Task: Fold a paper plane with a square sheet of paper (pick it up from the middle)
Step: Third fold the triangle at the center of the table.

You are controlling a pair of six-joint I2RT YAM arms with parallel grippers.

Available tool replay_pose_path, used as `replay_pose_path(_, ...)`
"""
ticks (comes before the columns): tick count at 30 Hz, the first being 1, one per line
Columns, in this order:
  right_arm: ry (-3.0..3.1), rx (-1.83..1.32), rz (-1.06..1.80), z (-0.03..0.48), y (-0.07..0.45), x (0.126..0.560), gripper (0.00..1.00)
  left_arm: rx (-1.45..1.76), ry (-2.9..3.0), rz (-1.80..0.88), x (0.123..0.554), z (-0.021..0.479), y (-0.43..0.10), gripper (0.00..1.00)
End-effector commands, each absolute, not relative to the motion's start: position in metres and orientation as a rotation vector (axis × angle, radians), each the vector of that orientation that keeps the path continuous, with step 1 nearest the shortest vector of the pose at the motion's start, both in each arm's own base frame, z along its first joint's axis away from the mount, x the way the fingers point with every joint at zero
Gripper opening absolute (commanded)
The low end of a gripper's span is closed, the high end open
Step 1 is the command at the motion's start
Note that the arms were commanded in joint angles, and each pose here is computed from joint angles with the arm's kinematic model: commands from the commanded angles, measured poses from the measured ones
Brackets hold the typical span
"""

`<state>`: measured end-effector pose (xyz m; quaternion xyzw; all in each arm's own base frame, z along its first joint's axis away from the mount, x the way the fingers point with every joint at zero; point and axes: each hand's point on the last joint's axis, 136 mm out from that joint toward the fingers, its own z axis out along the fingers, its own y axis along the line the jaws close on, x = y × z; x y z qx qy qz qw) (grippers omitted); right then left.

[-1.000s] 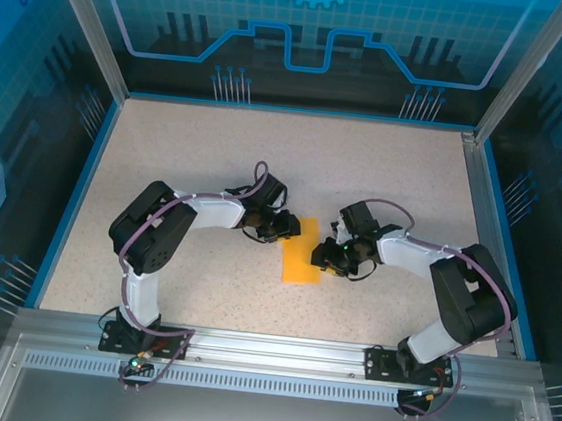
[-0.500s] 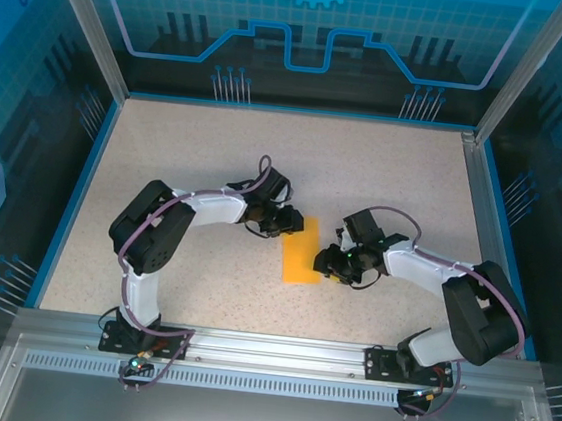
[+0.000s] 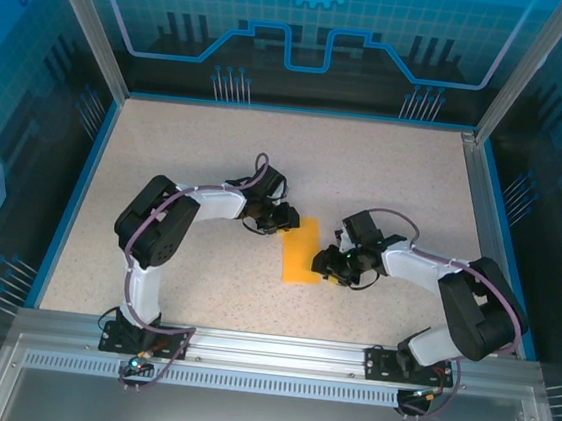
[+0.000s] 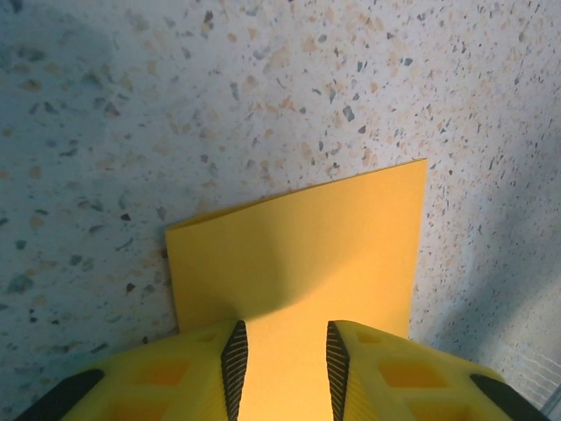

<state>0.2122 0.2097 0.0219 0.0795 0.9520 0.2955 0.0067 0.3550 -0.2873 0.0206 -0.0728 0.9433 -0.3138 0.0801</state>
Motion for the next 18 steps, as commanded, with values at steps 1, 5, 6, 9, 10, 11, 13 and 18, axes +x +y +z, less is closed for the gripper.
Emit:
replay_pose_path(1, 3.027, 0.249, 0.954, 0.014, 0.214, 0.199, 0.44, -0.236, 2.881, -0.877, 0.351, 0.004, -0.279, 0.34)
replay_pose_path(5, 3.026, 0.254, 0.955, 0.014, 0.214, 0.197, 0.44, -0.253, 2.894, -0.859, 0.349, -0.001, -0.275, 0.34)
replay_pose_path(6, 3.02, 0.256, 0.967, 0.015, 0.215, 0.198, 0.44, -0.258, 2.898, -0.853, 0.348, -0.003, -0.273, 0.34)
replay_pose_path(9, 3.001, 0.248, 1.015, 0.017, 0.222, 0.2, 0.42, -0.268, 2.909, -0.85, 0.345, -0.006, -0.272, 0.34)
replay_pose_path(10, 3.001, 0.246, 1.017, 0.017, 0.223, 0.2, 0.41, -0.272, 2.911, -0.852, 0.344, -0.006, -0.272, 0.34)
replay_pose_path(11, 3.0, 0.238, 1.02, 0.018, 0.224, 0.201, 0.39, -0.271, 2.913, -0.854, 0.343, -0.006, -0.271, 0.34)
replay_pose_path(13, 3.0, 0.231, 1.025, 0.017, 0.227, 0.201, 0.36, -0.274, 2.914, -0.854, 0.343, -0.007, -0.271, 0.34)
replay_pose_path(18, 3.001, 0.242, 1.0, 0.015, 0.227, 0.201, 0.34, -0.277, 2.918, -0.86, 0.339, -0.008, -0.27, 0.33)
